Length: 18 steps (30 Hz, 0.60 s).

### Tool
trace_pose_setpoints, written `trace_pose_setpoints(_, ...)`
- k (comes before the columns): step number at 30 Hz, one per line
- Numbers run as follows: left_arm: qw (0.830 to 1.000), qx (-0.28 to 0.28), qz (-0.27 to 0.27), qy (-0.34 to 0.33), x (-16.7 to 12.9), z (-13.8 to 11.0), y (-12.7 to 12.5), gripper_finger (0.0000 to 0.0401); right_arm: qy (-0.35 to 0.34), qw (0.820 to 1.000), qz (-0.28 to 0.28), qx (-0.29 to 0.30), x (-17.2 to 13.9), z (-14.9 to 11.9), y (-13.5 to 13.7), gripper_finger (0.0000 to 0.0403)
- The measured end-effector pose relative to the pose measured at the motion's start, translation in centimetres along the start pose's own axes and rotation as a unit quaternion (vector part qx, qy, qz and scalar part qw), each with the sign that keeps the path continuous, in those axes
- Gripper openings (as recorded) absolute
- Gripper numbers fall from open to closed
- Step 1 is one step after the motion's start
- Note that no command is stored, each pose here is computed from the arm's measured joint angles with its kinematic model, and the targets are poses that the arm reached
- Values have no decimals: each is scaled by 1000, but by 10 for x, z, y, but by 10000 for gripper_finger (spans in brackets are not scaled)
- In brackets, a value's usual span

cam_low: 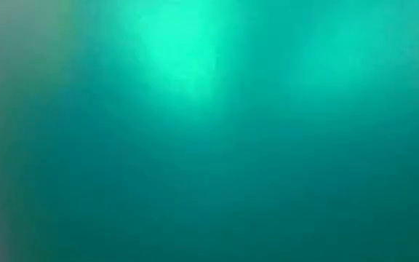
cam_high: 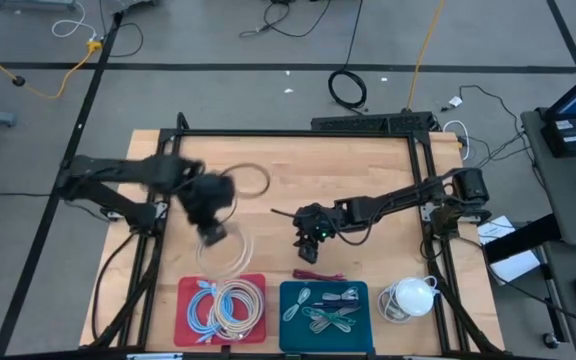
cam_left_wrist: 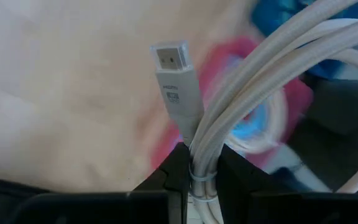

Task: Pick & Place USB Port
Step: Put the brown HDMI cable into the red bin

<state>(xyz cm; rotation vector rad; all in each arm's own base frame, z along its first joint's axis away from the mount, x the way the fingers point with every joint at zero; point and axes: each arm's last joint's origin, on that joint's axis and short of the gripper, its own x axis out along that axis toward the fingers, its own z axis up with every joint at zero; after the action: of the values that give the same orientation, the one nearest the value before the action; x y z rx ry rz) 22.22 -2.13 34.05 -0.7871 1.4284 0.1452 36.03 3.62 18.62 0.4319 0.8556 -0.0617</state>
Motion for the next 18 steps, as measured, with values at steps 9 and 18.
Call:
trace_pose_setpoints(9,994,-2,-25,-109,39,-71,-56,49,-43,999,-4,13,-24,19,-14,155)
trace_pose_setpoints(18,993,-22,-51,-107,126,-112,-52,48,-100,995,-2,1,-65,37,-22,155)
